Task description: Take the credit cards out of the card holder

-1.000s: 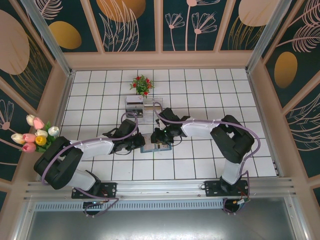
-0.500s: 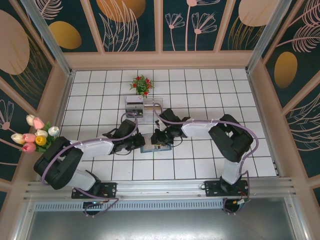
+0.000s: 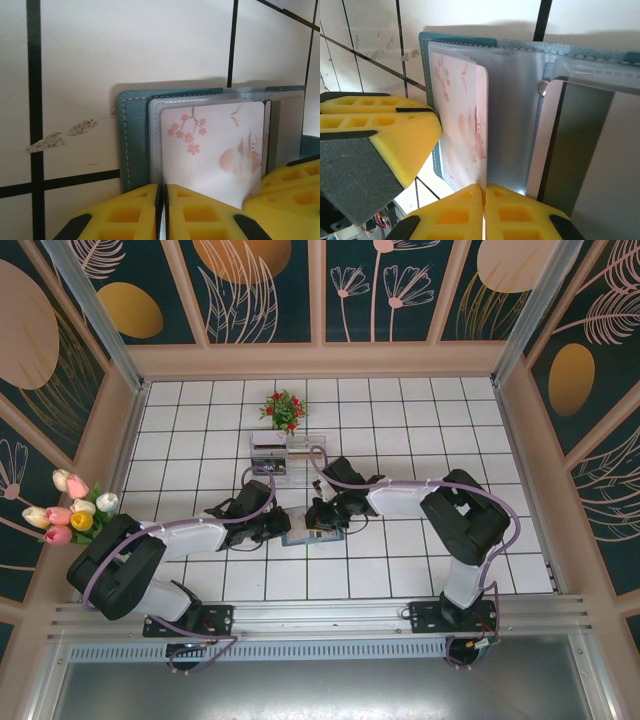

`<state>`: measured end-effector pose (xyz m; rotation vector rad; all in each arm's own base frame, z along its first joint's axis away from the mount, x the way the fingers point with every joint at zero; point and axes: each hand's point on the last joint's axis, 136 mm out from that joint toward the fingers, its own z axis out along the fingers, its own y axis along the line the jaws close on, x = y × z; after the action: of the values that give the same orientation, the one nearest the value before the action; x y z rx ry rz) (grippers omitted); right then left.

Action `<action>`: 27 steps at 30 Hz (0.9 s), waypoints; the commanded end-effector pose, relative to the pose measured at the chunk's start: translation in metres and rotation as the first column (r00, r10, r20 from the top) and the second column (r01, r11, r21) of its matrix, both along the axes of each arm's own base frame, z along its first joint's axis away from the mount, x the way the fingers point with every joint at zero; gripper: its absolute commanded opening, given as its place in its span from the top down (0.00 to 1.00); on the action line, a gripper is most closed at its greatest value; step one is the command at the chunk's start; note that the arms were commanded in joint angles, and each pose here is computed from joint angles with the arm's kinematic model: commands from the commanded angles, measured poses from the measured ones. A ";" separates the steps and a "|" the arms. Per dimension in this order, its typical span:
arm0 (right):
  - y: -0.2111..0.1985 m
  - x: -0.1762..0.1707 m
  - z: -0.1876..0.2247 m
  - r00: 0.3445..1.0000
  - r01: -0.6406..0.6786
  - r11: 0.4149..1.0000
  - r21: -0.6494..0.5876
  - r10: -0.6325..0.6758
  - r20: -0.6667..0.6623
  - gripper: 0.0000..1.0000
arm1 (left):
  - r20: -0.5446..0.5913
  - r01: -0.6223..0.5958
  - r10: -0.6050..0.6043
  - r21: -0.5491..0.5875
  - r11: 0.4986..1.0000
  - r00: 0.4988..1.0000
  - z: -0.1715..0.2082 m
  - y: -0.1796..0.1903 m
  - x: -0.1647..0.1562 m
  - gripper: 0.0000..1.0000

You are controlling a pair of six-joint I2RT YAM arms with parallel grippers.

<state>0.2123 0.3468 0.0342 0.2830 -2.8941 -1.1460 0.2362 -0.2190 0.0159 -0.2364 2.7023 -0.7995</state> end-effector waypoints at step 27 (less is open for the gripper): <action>-0.016 -0.005 -0.002 0.999 0.011 1.000 -0.019 -0.012 -0.034 0.91 | -0.004 0.058 -0.058 -0.121 0.991 0.998 0.030 -0.021 -0.003 0.94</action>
<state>0.2100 0.3367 0.0402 0.2601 -2.8895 -1.1576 0.2304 -0.2258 0.0292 -0.2192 2.7149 -0.8672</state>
